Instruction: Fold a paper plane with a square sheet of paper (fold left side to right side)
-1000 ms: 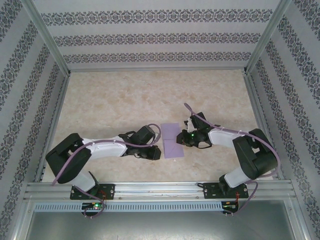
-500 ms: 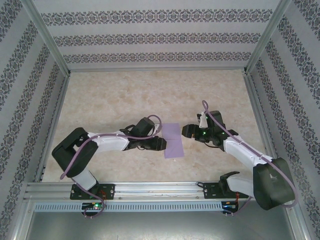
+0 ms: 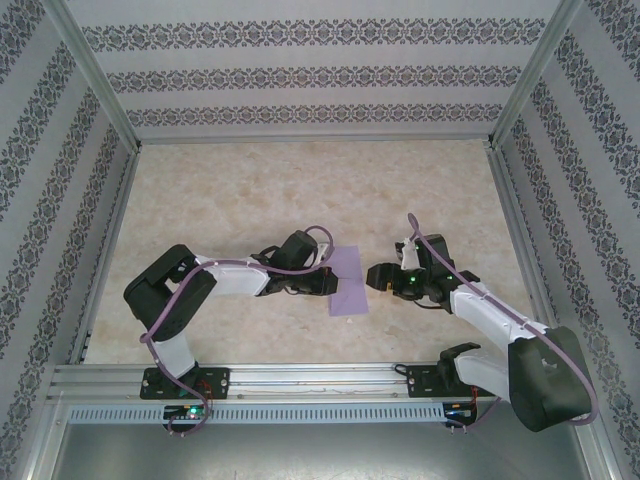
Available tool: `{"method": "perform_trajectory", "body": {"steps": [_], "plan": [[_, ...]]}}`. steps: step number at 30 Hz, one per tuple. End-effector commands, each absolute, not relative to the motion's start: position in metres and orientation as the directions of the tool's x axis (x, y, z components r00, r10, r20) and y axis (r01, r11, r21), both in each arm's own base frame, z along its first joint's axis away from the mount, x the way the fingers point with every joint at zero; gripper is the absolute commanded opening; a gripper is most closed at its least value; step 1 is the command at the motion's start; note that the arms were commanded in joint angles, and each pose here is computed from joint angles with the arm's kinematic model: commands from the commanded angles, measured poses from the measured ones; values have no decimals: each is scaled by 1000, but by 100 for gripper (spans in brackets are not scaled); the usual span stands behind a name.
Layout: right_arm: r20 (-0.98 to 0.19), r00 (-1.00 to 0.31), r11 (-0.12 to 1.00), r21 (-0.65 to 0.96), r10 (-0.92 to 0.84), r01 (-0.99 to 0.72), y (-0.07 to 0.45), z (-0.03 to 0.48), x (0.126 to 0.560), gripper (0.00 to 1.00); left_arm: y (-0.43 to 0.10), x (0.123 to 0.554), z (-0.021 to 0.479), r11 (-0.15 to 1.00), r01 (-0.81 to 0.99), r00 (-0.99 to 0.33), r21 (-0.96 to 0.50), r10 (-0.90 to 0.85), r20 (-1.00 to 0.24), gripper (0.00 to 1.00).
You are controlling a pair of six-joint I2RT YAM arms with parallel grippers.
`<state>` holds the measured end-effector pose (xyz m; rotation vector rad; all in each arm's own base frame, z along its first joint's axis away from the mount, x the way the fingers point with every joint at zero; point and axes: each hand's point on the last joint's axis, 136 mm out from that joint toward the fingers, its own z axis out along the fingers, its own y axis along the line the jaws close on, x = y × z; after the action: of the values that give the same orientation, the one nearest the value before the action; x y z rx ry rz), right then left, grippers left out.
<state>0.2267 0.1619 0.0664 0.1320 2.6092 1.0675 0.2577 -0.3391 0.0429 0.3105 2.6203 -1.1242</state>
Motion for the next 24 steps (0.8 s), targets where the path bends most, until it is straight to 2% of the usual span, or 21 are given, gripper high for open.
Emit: {"method": "perform_trajectory", "body": {"steps": [1, 8, 24], "plan": [[-267, -945, 650, 755, 189, -83, 172, 78, 227, 67, -339, 268, 62, 648, 330, -911, -687, 28, -411, 4], [-272, -940, 572, 813, 207, -109, 189, 91, 240, 67, -334, 269, 72, 620, 319, -894, -717, -53, -444, 2], [-268, -939, 561, 821, 216, -106, 220, 78, 265, 67, -320, 266, 74, 622, 303, -878, -722, -112, -465, 2]]}}
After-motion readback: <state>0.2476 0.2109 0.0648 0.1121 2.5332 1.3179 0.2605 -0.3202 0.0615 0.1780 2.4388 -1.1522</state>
